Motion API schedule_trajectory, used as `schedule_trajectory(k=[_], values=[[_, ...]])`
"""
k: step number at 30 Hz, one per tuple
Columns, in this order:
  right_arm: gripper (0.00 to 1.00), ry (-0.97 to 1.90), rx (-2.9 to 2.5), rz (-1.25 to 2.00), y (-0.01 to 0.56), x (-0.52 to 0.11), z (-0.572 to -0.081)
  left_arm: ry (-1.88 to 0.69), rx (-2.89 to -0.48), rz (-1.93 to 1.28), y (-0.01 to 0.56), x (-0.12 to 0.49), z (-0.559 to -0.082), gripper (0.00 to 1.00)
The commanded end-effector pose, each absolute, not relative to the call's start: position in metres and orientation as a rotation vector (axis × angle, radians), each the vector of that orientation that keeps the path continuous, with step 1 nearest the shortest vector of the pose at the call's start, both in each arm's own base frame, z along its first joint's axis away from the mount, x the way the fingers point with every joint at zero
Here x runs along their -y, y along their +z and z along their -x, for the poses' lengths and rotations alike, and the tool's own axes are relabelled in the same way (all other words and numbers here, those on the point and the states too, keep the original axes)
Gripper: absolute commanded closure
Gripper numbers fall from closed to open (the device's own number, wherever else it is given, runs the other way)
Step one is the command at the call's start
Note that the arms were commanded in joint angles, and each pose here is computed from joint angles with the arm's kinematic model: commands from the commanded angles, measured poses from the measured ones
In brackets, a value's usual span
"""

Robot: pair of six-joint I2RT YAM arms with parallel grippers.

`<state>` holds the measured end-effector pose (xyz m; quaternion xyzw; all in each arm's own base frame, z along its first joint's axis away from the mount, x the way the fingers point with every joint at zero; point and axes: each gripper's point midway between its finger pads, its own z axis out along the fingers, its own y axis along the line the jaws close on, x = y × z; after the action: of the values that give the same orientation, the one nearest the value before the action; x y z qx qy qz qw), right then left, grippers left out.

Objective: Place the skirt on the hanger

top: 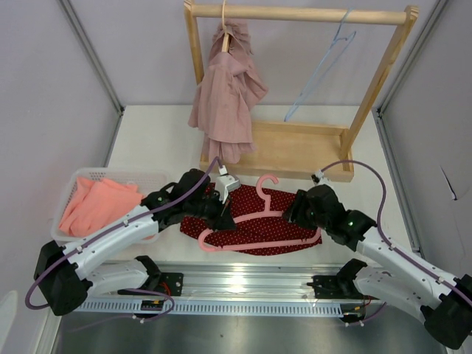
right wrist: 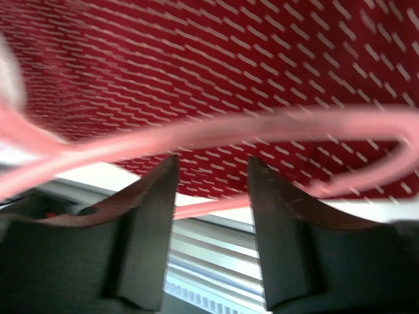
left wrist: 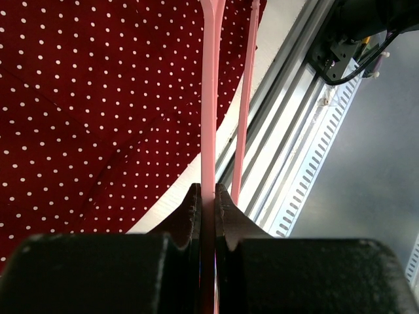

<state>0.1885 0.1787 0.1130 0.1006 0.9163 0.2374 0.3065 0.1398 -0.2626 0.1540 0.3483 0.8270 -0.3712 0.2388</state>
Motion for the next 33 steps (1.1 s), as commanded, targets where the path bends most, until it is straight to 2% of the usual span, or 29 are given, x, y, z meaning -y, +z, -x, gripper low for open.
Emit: schedule_trajectory(k=[1, 8, 11, 21, 28, 31, 33], values=[[0.44, 0.782, -2.170, -0.109, 0.197, -0.209, -0.221, -1.013, -2.292, -0.965, 0.152, 0.258, -0.130, 1.00], [0.37, 0.823, -2.069, 0.120, 0.244, -0.249, -0.250, -1.005, -2.290, -0.978, 0.148, 0.258, -0.130, 1.00], [0.36, 0.794, -2.090, 0.172, 0.236, -0.260, -0.252, -1.002, -2.283, -0.986, 0.149, 0.258, -0.131, 1.00], [0.24, 0.815, -2.072, 0.202, 0.240, -0.273, -0.253, -0.997, -2.262, -1.005, 0.151, 0.259, -0.131, 1.00], [0.29, 0.803, -2.110, 0.236, 0.236, -0.298, -0.260, -0.979, -2.256, -1.018, 0.152, 0.258, -0.134, 1.00], [0.36, 0.790, -2.134, 0.214, 0.231, -0.301, -0.261, -0.976, -2.246, -1.023, 0.154, 0.259, -0.135, 1.00], [0.43, 0.765, -2.150, 0.190, 0.228, -0.299, -0.263, -0.975, -2.241, -1.028, 0.155, 0.259, -0.135, 1.00]])
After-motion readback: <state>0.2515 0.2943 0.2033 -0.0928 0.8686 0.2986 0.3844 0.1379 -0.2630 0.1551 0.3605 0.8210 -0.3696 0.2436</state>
